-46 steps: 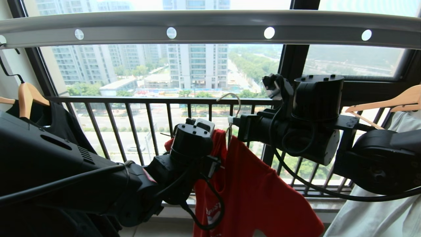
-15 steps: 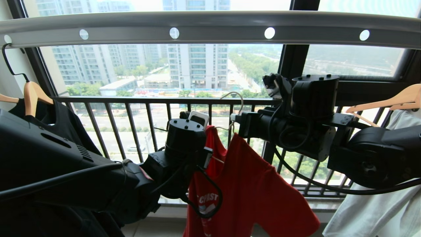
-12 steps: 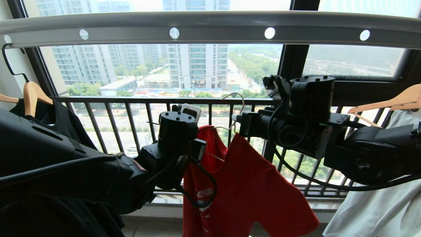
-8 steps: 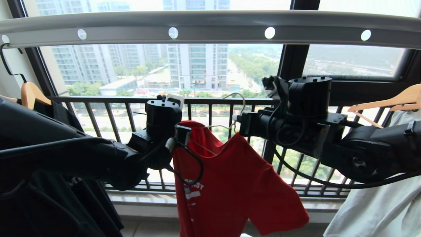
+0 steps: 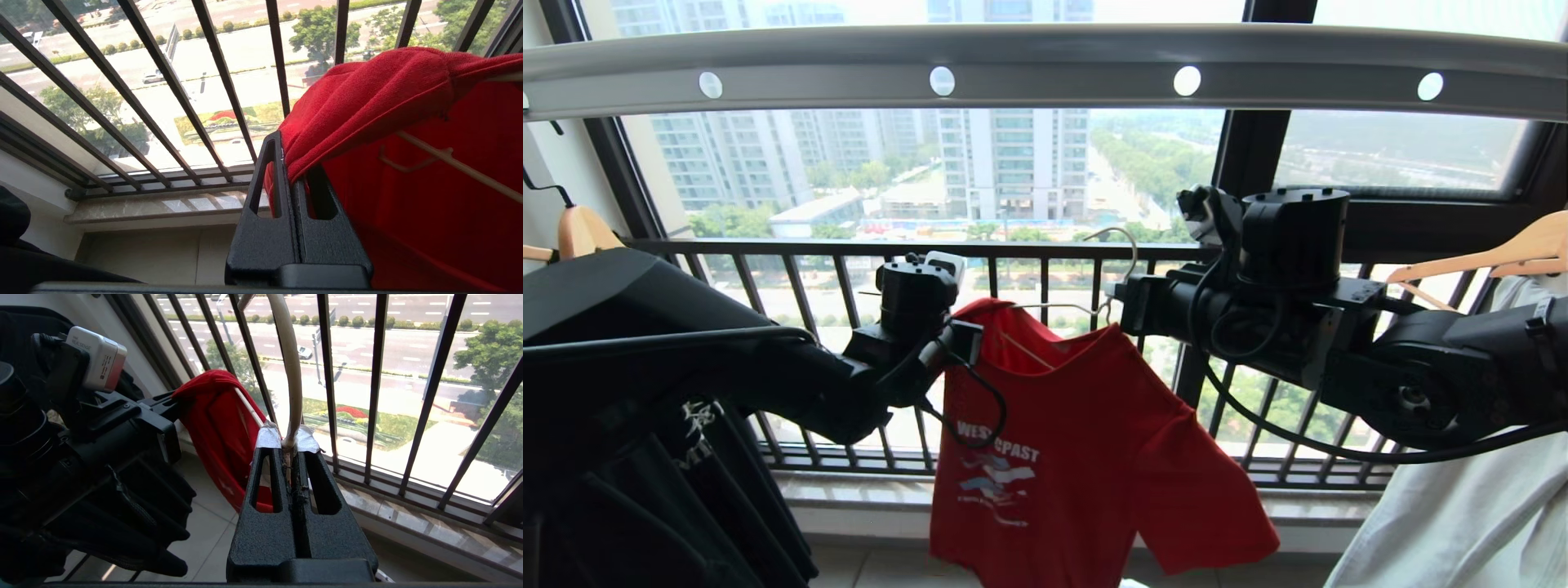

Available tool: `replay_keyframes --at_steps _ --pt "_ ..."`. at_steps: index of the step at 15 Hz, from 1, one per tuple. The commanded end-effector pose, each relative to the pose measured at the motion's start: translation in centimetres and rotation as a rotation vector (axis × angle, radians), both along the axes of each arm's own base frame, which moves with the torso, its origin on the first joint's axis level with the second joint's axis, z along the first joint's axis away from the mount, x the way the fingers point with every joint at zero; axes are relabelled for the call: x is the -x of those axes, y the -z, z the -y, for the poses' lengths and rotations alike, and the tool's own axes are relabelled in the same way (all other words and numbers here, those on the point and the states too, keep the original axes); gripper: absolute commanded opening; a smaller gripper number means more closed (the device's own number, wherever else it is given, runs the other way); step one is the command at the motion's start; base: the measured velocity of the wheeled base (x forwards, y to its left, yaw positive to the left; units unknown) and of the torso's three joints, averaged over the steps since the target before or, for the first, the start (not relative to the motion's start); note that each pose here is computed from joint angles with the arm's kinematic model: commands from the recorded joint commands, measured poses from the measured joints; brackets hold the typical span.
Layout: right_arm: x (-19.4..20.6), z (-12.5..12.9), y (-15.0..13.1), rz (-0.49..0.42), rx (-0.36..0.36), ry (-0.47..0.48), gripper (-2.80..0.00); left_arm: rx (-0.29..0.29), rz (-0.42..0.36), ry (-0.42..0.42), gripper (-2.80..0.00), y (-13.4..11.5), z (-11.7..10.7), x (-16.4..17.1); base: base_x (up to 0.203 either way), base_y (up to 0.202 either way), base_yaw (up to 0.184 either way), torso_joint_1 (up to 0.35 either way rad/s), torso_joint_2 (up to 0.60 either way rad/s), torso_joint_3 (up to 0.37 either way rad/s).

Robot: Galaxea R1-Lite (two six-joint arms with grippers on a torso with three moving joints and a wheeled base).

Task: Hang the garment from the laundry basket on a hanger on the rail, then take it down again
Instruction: Take the clothes off the clothes rack

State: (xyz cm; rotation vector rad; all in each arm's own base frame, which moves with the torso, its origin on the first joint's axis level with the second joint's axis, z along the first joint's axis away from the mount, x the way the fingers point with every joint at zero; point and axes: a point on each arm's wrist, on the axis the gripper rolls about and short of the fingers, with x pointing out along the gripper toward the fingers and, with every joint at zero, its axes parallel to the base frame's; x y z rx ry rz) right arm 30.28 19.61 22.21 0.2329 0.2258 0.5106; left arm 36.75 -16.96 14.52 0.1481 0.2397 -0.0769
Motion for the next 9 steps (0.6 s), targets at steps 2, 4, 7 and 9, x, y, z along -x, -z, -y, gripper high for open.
replay_keyframes --at_steps 2,4,7,9 --pt "-0.2 0.2 -0.1 0.005 -0.005 0.007 -2.8 0.13 0.002 -0.008 -2.8 0.2 -0.3 -1.6 0.0 0.0 0.0 0.0 0.0 0.0" --pt "-0.4 0.5 -0.3 0.01 -0.008 0.018 -2.8 0.169 0.001 -0.031 -2.8 0.2 -0.8 -2.3 0.0 0.0 0.0 0.0 0.0 0.0" --pt "-0.5 0.6 -0.3 0.009 -0.008 0.021 -2.8 0.338 -0.017 0.08 -2.8 -1.1 -1.7 -2.2 0.0 0.0 0.0 0.0 0.0 0.0" --pt "-0.5 0.6 -0.3 0.011 -0.009 0.021 -2.8 0.395 -0.026 0.096 -2.8 -1.7 -3.3 -2.5 0.0 0.0 0.0 0.0 0.0 0.0"
